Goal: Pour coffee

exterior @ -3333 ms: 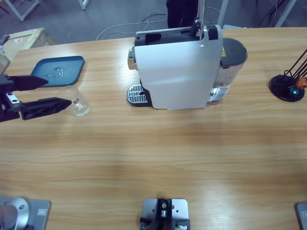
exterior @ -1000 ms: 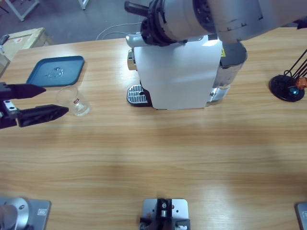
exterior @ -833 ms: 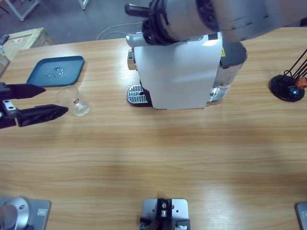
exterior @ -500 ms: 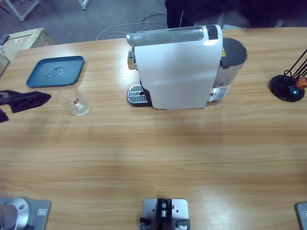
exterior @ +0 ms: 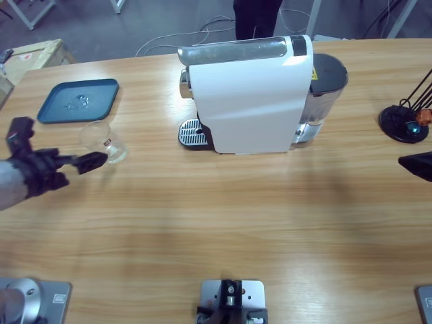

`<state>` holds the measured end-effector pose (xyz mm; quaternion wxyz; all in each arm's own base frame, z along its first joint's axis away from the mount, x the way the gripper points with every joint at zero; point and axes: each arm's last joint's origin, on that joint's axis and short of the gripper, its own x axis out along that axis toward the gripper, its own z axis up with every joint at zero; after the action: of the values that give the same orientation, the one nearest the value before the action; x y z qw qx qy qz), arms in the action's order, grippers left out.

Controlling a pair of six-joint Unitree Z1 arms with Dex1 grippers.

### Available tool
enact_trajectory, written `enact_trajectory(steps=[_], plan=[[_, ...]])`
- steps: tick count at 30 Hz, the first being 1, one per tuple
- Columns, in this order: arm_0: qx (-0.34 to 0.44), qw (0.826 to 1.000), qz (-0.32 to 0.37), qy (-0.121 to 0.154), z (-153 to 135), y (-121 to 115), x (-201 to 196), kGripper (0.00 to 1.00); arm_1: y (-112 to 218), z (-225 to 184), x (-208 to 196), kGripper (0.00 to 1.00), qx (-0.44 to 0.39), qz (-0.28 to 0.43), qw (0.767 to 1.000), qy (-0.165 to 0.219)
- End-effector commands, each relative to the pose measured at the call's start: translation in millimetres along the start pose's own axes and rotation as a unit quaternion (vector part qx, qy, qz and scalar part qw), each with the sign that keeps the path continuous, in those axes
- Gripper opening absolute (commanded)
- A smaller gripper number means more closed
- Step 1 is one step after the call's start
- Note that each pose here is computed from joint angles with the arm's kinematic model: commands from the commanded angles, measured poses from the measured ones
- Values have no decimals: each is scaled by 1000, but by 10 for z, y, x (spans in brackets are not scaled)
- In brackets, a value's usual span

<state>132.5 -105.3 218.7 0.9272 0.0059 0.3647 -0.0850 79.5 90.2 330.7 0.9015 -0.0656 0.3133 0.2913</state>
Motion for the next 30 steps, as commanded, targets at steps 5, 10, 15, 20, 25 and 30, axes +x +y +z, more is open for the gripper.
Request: enact_trajectory(steps=[5,10,15,20,25,30], plan=[[48,992,116,14,-94,-151,568,991,-53,-201,2,1000,4,-16,999,31],[41,994,105,-4,-75,-253,748,991,-32,-161,41,1000,6,-18,999,37],[33,994,99,-13,-61,-289,846,991,0,-108,118,1000,6,-22,999,47],[27,994,106,-21,-46,-258,960,979,8,-108,148,1000,16,-23,998,49],[27,994,103,-25,-1,-224,1002,567,5,-146,177,1000,26,-24,998,49],[29,995,96,-17,-16,-219,1015,616,5,-167,200,1000,33,-23,998,47]])
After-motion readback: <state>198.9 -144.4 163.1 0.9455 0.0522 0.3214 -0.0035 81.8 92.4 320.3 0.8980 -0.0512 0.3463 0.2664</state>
